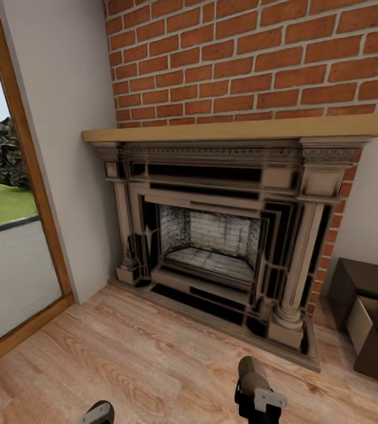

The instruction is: Place each of the two pumpkins and all three candles from the living room inside a cabinet in the living room (use any cabinet), then make sure every cabinet is closed, and position the cauldron so it is next to a table in the living room.

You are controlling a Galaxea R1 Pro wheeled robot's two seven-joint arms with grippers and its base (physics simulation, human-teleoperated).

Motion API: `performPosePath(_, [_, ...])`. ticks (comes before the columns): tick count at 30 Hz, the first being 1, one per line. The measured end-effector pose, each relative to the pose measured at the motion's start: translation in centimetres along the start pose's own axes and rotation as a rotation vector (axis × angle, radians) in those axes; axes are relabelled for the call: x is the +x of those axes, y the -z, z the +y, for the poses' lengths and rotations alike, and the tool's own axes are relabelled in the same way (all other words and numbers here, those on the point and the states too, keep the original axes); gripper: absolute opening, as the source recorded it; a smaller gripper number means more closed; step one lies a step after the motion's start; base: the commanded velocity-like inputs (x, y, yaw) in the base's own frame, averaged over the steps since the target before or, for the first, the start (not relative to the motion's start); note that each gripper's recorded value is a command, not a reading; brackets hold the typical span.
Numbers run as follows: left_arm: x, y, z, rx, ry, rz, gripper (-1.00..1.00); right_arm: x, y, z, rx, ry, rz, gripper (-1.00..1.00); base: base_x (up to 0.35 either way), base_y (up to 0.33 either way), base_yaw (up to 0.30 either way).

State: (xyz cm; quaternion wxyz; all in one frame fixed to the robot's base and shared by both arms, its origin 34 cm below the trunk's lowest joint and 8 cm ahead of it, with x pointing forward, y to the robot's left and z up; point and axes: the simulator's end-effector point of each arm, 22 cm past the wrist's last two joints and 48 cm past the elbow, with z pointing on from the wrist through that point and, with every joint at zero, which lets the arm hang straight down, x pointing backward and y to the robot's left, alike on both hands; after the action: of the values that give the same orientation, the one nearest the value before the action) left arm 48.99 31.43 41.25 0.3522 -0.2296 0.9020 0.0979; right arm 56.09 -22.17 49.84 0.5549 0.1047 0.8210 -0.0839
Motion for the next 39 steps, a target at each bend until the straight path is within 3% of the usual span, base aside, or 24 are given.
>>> performPosePath(12, [-1.6, 1.8, -1.0, 0.01, 0.004, 0.006, -1.0, -2.4, 0.5, 0.0, 0.003, -0.003, 0.002, -1.0, -0.315, 0.0, -0.297])
performPosePath(18, [-2.3, 2.7, -1.4, 0.015, 0.003, 0.01, -1.0, -3.6, 0.8, 0.0, 0.004, -0.003, 0.002, -1.0, -0.039, 0.0, -0.297])
performPosePath(24, [-3.0, 3.7, -2.1, 0.022, 0.008, 0.015, -1.0, -4.2, 1.2, -0.9, 0.046, -0.054, 0.025, -1.0, -0.002, 0.0, -0.297])
performPosePath(30, [-4.0, 4.5, -2.2, 0.023, 0.011, 0.006, -1.0, -5.3, 1.4, -1.1, 0.052, -0.061, 0.029, -1.0, 0.0, 0.0, -0.297])
performPosePath(33, [-4.7, 5.0, -1.9, 0.02, 0.029, -0.028, -1.0, -5.8, 1.6, -1.0, 0.051, -0.062, 0.029, -1.0, 0.0, 0.0, -0.297])
performPosePath(34, [-5.5, 5.3, -1.4, 0.016, 0.055, -0.084, -1.0, -6.0, 1.7, -1.0, 0.052, -0.062, 0.03, -1.0, 0.0, 0.0, -0.297])
performPosePath(35, [-5.9, 5.5, -1.5, 0.018, 0.061, -0.102, -1.0, -6.2, 1.7, -1.0, 0.052, -0.062, 0.029, -1.0, 0.0, 0.0, -0.297])
performPosePath(37, [-7.6, 6.5, -0.4, 0.008, 0.117, -0.219, -1.0, -6.6, 1.8, -1.1, 0.053, -0.062, 0.029, -1.0, 0.0, 0.0, -0.297])
performPosePath(39, [-8.4, 7.2, 0.1, 0.005, 0.14, -0.265, -1.0, -6.9, 1.9, -1.0, 0.052, -0.062, 0.029, -1.0, 0.0, 0.0, -0.297])
